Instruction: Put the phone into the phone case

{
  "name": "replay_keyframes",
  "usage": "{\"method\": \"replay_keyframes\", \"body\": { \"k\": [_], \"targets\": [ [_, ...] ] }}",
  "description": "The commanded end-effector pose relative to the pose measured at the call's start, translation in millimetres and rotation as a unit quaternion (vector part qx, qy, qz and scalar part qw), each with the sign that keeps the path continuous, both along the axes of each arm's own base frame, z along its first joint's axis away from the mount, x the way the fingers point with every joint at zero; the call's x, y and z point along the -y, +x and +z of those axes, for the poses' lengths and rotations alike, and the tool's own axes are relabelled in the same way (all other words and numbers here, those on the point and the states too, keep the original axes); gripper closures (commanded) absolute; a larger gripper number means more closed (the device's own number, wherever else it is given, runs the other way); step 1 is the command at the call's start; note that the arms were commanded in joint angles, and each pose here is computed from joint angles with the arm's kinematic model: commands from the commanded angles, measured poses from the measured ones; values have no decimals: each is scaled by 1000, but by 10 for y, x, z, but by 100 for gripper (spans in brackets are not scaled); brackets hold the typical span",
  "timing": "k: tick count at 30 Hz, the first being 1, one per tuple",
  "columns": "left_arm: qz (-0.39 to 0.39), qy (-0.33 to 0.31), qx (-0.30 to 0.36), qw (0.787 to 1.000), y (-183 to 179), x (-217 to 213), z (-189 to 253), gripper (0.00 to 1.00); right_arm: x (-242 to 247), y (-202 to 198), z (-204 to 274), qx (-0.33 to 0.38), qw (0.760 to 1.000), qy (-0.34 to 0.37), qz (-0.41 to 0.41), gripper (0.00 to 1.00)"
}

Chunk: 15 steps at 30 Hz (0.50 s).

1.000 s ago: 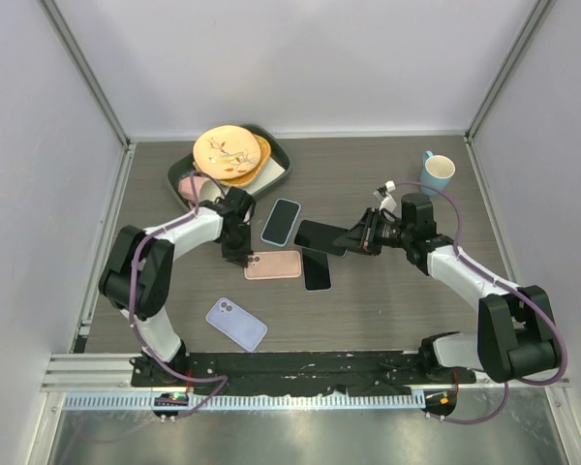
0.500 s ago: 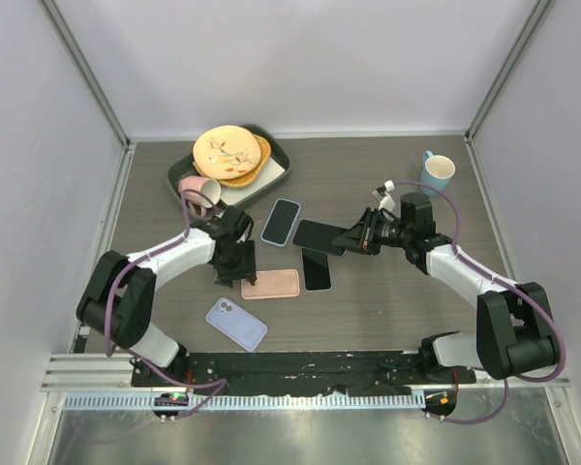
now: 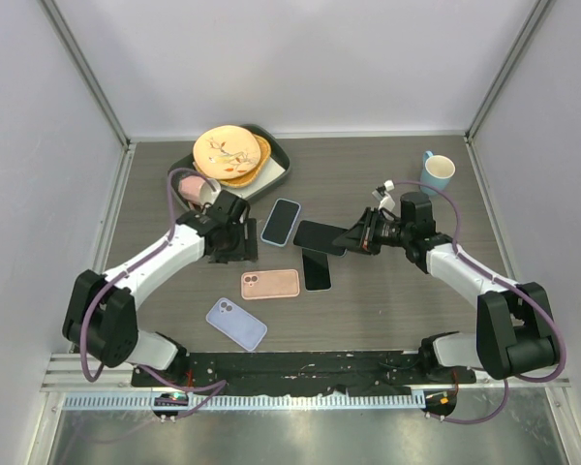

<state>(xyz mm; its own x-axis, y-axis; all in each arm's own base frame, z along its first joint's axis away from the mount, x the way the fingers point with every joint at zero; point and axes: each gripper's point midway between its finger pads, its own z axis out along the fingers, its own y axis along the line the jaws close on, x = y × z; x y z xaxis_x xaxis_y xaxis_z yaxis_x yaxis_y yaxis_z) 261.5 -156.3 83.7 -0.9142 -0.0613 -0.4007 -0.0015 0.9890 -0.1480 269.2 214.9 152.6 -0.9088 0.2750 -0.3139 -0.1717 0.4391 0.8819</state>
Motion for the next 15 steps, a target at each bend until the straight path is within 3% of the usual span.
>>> {"method": "replay_keyframes", "body": {
  "k": [1,9,15],
  "targets": [
    [-20,-12,47,999,100,26,341,23,-42,98,299,54,998,10,26,99],
    [-33,-124,49,991,49,188,496,23,-104,116,243,36,999,13,35,99],
    [10,-227,44,973,49,51,497,23,-290,86,255,33,997,12,62,99]
  ]
}}
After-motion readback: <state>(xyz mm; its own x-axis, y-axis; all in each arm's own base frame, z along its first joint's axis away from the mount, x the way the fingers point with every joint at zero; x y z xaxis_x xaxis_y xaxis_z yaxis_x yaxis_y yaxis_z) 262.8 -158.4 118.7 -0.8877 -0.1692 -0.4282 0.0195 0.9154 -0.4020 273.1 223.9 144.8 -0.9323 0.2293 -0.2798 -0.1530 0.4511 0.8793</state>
